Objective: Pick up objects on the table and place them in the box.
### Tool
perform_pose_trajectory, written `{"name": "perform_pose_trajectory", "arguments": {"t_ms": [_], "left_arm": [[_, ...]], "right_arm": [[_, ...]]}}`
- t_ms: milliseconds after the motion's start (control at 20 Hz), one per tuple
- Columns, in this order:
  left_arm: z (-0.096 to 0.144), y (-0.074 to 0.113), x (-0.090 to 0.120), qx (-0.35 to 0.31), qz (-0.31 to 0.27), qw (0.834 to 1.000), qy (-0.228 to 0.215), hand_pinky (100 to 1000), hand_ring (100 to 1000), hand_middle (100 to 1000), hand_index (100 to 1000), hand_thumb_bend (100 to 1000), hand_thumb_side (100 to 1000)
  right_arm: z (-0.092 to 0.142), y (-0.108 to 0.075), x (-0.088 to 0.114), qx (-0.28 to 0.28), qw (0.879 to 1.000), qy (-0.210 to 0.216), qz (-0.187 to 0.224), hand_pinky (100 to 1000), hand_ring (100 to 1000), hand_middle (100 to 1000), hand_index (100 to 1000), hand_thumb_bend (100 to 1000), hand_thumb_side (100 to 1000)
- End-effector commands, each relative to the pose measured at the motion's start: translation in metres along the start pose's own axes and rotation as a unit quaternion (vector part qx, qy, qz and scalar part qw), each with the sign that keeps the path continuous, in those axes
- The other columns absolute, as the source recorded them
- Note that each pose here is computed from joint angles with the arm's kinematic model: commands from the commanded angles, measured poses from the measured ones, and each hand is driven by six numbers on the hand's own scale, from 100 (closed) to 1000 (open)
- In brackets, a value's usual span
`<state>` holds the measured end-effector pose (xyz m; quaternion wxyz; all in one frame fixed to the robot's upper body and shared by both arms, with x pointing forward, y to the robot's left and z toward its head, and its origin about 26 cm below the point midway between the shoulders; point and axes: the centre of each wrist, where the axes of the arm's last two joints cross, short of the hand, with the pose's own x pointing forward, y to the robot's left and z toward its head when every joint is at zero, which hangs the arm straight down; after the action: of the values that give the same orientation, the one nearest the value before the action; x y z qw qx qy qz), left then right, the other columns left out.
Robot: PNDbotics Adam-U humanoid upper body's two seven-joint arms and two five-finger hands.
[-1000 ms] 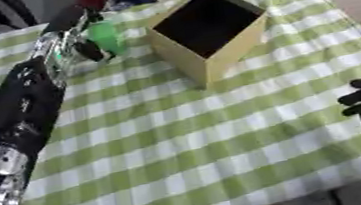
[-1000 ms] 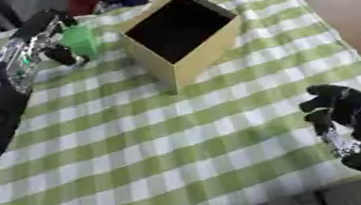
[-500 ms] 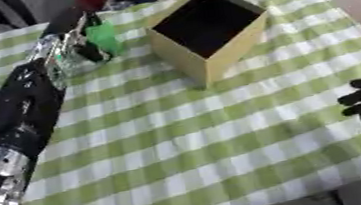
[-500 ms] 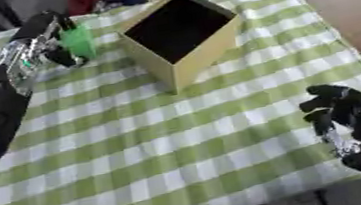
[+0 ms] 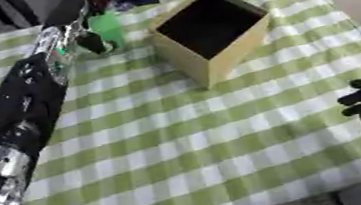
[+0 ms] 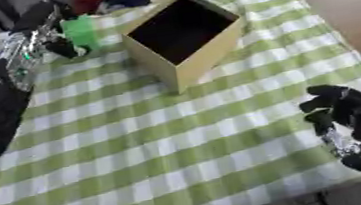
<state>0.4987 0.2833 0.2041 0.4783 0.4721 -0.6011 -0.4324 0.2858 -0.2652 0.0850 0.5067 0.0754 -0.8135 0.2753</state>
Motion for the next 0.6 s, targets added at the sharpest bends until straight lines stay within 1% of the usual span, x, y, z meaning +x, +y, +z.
{"name": "perform_pose_trajectory", "arguments": {"t_ms": [50, 200, 350, 600], "left_arm": [[-0.004, 0.035, 0.013, 0.040, -0.003, 0.998, -0.041, 660, 515, 445, 647, 551, 100], [-0.004, 0.044, 0.033, 0.042, -0.001, 0.995, -0.086, 661, 516, 445, 647, 552, 100], [-0.004, 0.047, 0.054, 0.039, 0.004, 0.991, -0.128, 662, 517, 446, 649, 552, 100], [-0.001, 0.039, 0.086, 0.017, 0.001, 0.983, -0.183, 661, 521, 452, 652, 565, 100]], "right_arm": [[0.000, -0.003, 0.004, 0.002, 1.000, -0.005, 0.009, 701, 773, 618, 841, 100, 338], [0.001, -0.003, 0.003, 0.003, 1.000, -0.005, 0.008, 702, 773, 619, 841, 100, 338], [0.000, -0.003, 0.003, 0.004, 1.000, -0.006, 0.006, 702, 774, 619, 841, 100, 338], [0.000, -0.002, 0.003, 0.007, 1.000, -0.007, 0.005, 702, 774, 619, 841, 100, 339]]}}
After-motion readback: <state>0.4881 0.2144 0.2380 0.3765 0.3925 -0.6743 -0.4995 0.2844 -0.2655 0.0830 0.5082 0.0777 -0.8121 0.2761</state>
